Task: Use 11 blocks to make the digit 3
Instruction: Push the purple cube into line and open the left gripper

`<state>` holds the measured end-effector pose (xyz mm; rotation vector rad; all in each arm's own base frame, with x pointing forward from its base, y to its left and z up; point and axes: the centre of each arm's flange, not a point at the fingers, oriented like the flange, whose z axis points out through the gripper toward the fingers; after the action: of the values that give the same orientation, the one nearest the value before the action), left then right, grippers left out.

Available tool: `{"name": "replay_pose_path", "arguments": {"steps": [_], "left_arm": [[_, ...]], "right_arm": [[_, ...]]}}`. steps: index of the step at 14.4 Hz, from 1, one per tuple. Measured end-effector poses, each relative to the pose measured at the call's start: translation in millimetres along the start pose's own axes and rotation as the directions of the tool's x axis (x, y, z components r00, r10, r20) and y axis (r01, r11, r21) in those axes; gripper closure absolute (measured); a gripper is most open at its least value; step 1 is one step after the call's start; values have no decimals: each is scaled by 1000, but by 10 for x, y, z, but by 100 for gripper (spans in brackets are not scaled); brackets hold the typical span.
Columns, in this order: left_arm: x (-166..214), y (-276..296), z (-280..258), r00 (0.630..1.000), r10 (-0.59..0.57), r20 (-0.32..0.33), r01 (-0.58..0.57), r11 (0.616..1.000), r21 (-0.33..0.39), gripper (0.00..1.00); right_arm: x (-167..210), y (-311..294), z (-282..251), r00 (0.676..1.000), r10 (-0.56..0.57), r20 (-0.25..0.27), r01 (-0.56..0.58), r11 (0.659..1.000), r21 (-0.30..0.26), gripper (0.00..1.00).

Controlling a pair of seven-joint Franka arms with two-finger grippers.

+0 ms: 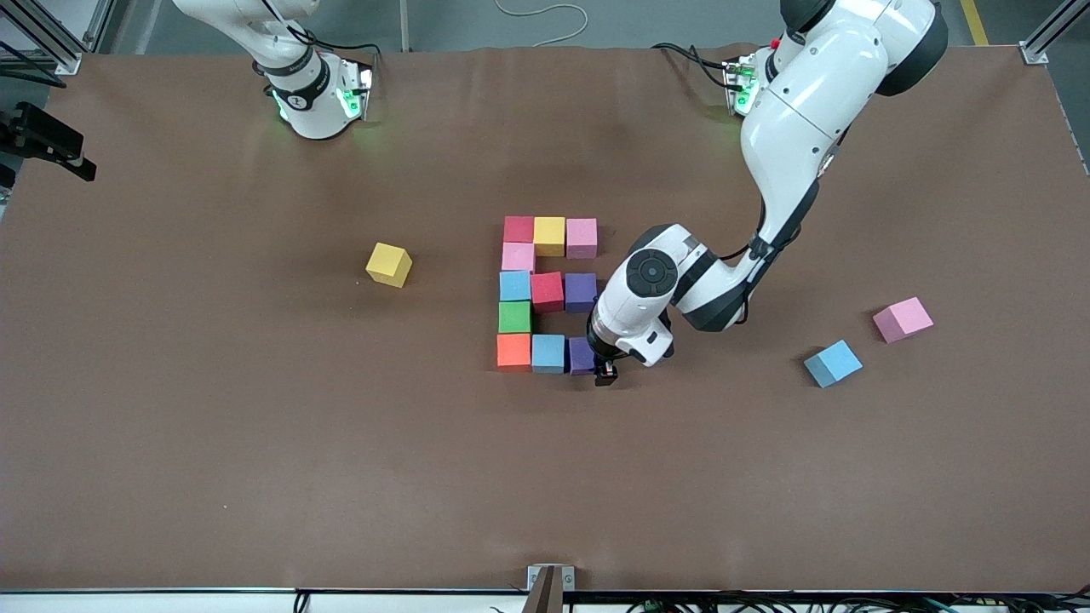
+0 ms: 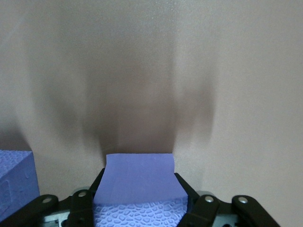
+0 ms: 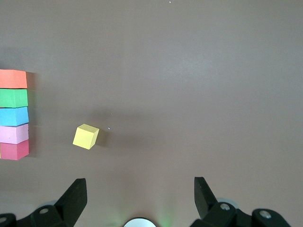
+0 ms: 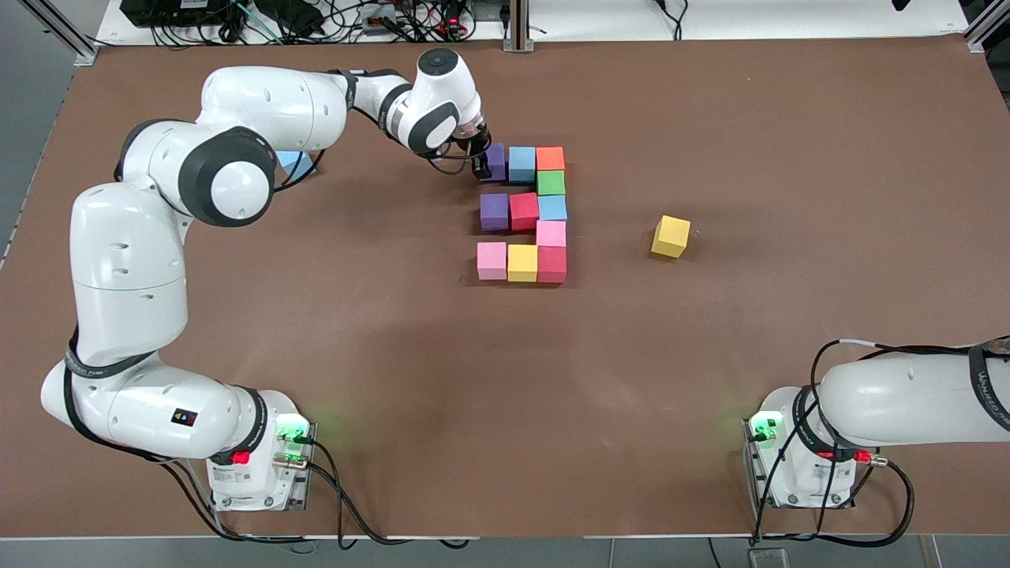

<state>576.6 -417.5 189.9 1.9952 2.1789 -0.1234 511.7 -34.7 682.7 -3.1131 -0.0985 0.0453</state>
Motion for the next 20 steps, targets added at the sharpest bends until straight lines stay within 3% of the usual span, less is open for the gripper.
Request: {"name": "replay_pose_path", "arguments": {"steps": [20], "left_arm": [[-70,-72,24,1000,14,27,-13,1000,-16,43]], "right_arm": [[-2,-11,3,1000,-3,3,3,1000,0,0]]}}
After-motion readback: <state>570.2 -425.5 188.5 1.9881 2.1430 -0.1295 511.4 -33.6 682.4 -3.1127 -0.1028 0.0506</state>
